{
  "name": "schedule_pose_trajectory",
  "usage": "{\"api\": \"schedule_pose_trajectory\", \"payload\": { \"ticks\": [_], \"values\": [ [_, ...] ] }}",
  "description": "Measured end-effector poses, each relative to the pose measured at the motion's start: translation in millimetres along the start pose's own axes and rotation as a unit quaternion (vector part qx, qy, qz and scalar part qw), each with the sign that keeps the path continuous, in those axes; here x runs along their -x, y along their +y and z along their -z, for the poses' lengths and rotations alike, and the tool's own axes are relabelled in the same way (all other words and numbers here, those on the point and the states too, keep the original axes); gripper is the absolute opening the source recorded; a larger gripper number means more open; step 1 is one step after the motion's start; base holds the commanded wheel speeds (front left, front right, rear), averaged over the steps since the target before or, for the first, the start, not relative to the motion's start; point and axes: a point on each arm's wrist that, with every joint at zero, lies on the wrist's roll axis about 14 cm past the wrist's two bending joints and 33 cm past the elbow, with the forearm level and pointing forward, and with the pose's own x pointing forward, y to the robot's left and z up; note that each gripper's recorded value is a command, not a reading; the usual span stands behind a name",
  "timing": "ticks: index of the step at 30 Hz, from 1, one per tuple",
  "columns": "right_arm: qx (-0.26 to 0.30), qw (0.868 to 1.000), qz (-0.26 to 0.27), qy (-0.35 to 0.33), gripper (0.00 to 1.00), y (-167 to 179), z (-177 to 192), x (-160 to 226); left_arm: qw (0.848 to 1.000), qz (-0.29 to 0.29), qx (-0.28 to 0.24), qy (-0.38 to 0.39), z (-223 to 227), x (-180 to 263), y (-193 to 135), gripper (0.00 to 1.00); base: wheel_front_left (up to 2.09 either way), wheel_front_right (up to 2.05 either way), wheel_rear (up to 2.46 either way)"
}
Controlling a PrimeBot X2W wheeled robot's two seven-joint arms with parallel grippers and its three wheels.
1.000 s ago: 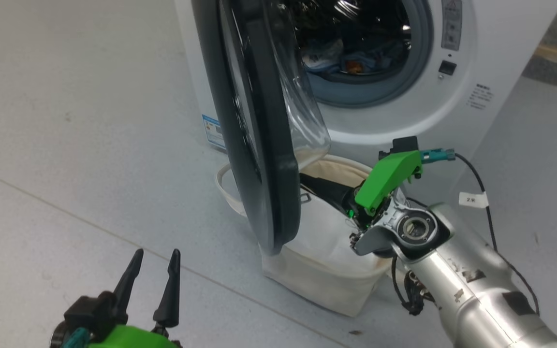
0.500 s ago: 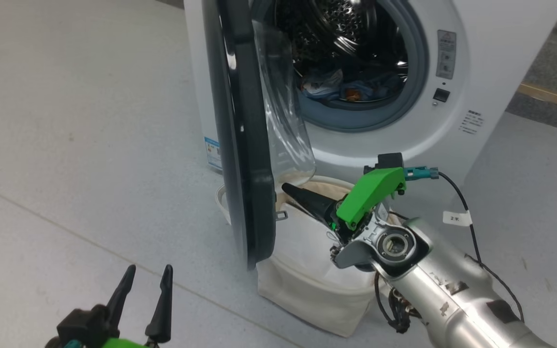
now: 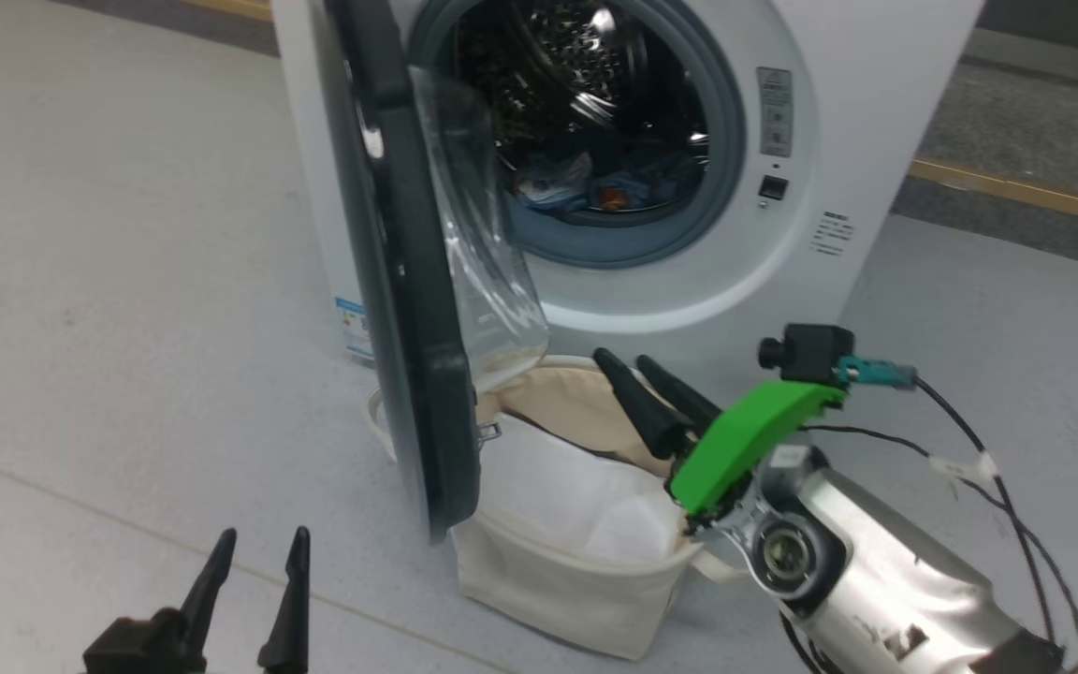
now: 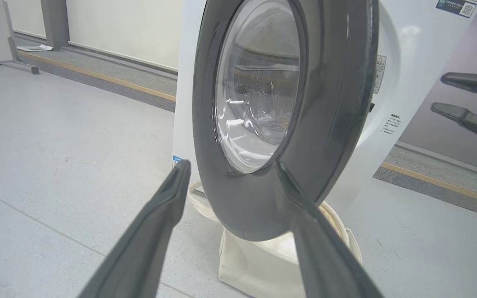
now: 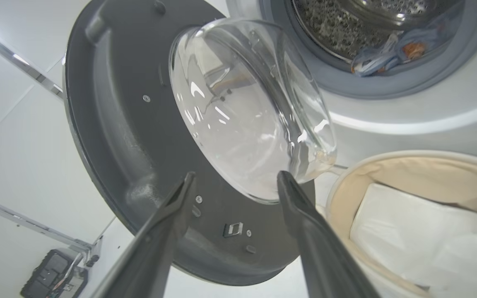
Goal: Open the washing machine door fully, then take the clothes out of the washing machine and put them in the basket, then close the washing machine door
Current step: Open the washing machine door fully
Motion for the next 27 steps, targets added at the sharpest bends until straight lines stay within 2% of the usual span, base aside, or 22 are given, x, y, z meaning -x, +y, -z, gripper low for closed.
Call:
{"api": "schedule_pose_trajectory", "payload": {
  "ticks": [3, 7, 17, 21, 27],
  "values": [
    [0.067, 0.997, 0.018, -0.036, 1.00, -15, -10, 17, 1.000, 0.003, 0.001, -0.002, -2, -2, -1, 1.00, 0.00, 0.00, 0.00],
    [0.152, 0.985, 0.045, -0.071, 1.00, -36, -21, 40, 1.000, 0.010, -0.005, -0.008, -6, -6, -5, 1.00, 0.00, 0.00, 0.00],
    [0.241, 0.957, 0.129, -0.094, 1.00, -80, -19, 92, 0.999, 0.026, -0.009, -0.016, -15, -12, -13, 1.00, 0.00, 0.00, 0.00],
    [0.247, 0.950, 0.153, -0.115, 1.00, -85, -20, 109, 0.999, 0.029, 0.000, -0.031, -22, -13, -15, 1.00, 0.00, 0.00, 0.00],
    [0.227, 0.952, 0.163, -0.125, 1.00, -74, -12, 116, 0.999, 0.032, 0.000, -0.017, -14, -13, -17, 1.00, 0.00, 0.00, 0.00]
  ]
}}
